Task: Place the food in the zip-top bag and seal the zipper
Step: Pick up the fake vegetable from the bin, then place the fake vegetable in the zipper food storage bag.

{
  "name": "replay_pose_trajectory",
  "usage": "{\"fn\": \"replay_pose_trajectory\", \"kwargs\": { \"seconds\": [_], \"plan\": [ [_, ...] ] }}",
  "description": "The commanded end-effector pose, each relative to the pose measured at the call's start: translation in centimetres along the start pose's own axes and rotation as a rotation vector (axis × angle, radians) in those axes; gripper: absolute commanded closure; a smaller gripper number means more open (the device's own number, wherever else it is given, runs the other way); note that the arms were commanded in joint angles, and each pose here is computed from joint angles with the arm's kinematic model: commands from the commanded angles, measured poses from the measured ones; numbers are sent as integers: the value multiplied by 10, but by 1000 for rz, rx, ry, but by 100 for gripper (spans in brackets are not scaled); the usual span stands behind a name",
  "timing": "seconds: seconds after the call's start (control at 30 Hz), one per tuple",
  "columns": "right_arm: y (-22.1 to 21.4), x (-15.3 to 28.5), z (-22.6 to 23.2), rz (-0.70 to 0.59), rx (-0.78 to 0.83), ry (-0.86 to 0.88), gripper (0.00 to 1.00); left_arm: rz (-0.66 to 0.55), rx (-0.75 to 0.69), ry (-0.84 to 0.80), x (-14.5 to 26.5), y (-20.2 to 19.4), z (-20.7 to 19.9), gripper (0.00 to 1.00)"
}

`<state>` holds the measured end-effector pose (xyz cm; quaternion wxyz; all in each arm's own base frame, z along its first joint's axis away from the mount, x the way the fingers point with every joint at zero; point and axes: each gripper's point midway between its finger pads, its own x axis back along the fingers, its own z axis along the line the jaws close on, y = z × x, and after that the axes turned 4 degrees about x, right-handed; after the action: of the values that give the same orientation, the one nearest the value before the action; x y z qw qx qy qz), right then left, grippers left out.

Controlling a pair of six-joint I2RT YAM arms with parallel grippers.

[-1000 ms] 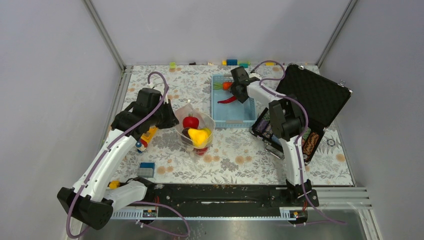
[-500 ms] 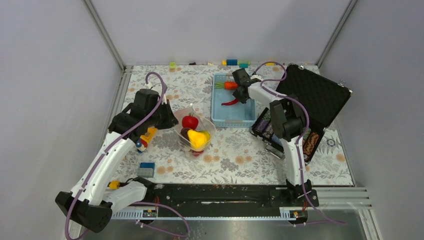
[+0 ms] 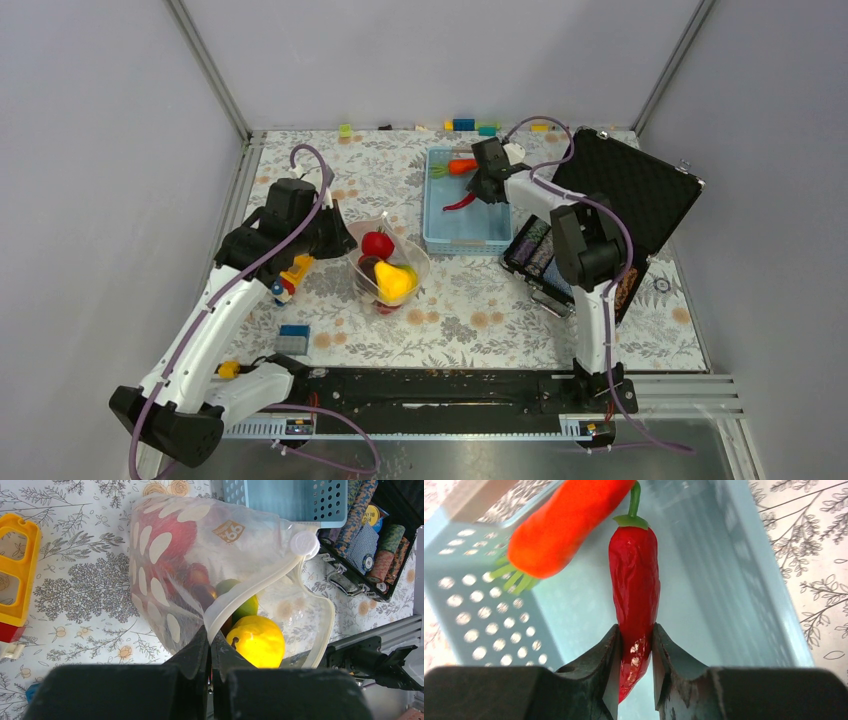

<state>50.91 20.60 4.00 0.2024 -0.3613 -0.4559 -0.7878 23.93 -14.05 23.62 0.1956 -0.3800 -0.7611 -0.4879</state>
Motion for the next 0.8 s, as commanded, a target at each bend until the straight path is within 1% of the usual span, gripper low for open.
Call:
{"fn": "replay_pose_trajectory", "kwargs": {
  "seconds": [0.0, 0.23, 0.33, 0.43, 0.53, 0.6, 0.7, 0.77],
  "plan": [
    [40, 55, 49, -91, 30, 263, 97, -61, -9, -56, 4, 18, -14, 100],
    [70, 131, 68, -249, 144, 434, 97, -52, -7, -56, 1, 19, -15, 100],
    [68, 168, 77, -278, 224, 518, 97, -50, -5, -54, 0, 20, -14, 100],
    [57, 211, 92, -330, 349, 631, 97, -50, -4, -50, 0, 20, -14, 100],
    [37, 264, 113, -394, 476, 797, 97, -53, -2, -47, -1, 20, -13, 100],
    [25, 300, 124, -467, 585, 886, 97, -52, -1, -45, -1, 20, -13, 100],
    [-3, 340, 136, -537, 747, 977, 97, -55, -2, -44, 0, 21, -13, 100],
    [-29, 367, 142, -564, 852, 1083, 97, -55, -1, -43, -1, 20, -12, 100]
  ]
}}
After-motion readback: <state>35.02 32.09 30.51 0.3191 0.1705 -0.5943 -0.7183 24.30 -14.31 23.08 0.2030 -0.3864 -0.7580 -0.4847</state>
